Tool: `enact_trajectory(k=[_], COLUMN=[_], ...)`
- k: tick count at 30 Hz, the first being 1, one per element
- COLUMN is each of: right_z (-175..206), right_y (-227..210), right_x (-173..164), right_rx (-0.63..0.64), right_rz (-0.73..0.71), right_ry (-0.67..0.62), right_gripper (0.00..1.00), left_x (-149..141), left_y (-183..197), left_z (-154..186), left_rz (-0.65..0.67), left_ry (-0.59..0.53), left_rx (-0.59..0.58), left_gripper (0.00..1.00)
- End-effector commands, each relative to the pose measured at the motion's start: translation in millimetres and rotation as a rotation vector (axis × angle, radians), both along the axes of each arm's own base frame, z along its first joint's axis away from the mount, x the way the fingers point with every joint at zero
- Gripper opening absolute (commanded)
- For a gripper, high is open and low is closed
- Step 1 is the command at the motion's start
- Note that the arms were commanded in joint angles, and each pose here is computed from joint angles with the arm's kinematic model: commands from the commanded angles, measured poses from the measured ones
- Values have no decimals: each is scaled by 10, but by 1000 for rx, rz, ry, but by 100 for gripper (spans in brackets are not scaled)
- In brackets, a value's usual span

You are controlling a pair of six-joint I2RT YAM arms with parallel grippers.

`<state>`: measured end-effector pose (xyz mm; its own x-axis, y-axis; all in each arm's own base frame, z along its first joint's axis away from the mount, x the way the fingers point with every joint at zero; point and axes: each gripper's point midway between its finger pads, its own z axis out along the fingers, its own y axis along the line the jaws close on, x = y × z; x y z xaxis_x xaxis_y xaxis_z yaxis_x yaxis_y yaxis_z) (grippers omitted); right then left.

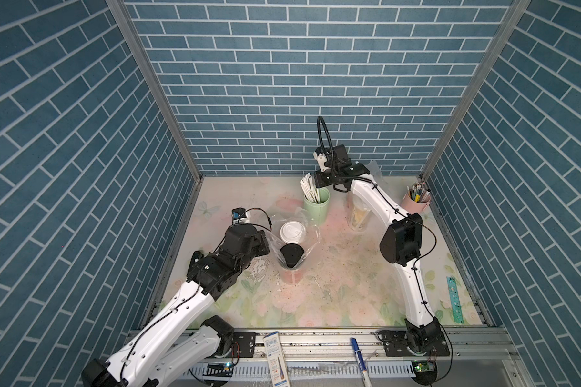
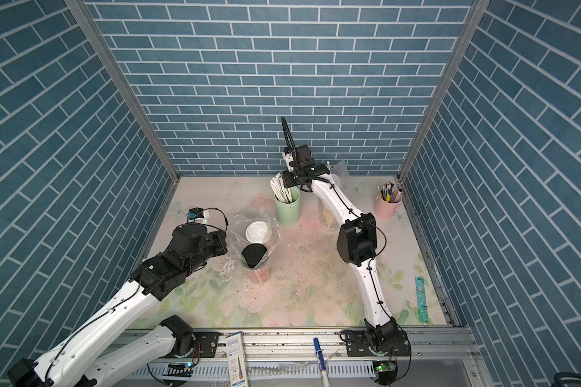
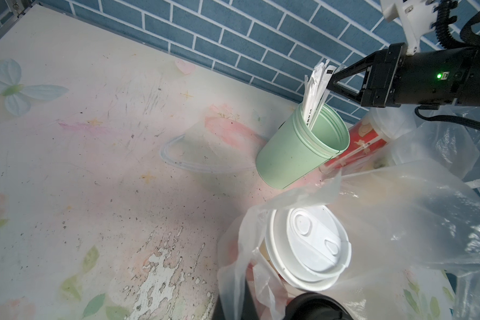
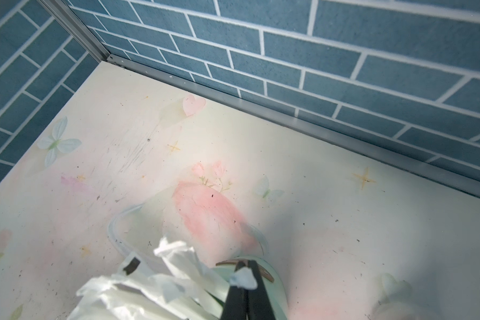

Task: Pack milk tea into plastic carrier bags
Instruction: Pick up the straw from the container.

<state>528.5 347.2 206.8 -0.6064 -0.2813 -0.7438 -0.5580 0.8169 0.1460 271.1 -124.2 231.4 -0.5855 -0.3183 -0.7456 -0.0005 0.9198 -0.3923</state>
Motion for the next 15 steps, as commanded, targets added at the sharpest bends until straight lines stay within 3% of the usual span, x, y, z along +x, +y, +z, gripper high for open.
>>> enact_trajectory(k=[1,6,15], right_z=[513,947,1280], right_y=[-92,-168,-248], right_x=[-83,-257,-512], right_rx=[23,74,114], right_rz=[-11,-11,-9], right_ry=[-69,-108,-75], right_gripper=[0,0,0], left_x=[1,-28,-12], left_y=[17,26,11], left_z=[41,10,-77], left_rz=[13,24,33], left_ry=[-14,-10,22], left_rx=[-28,-54,-51], left_gripper=[0,0,0])
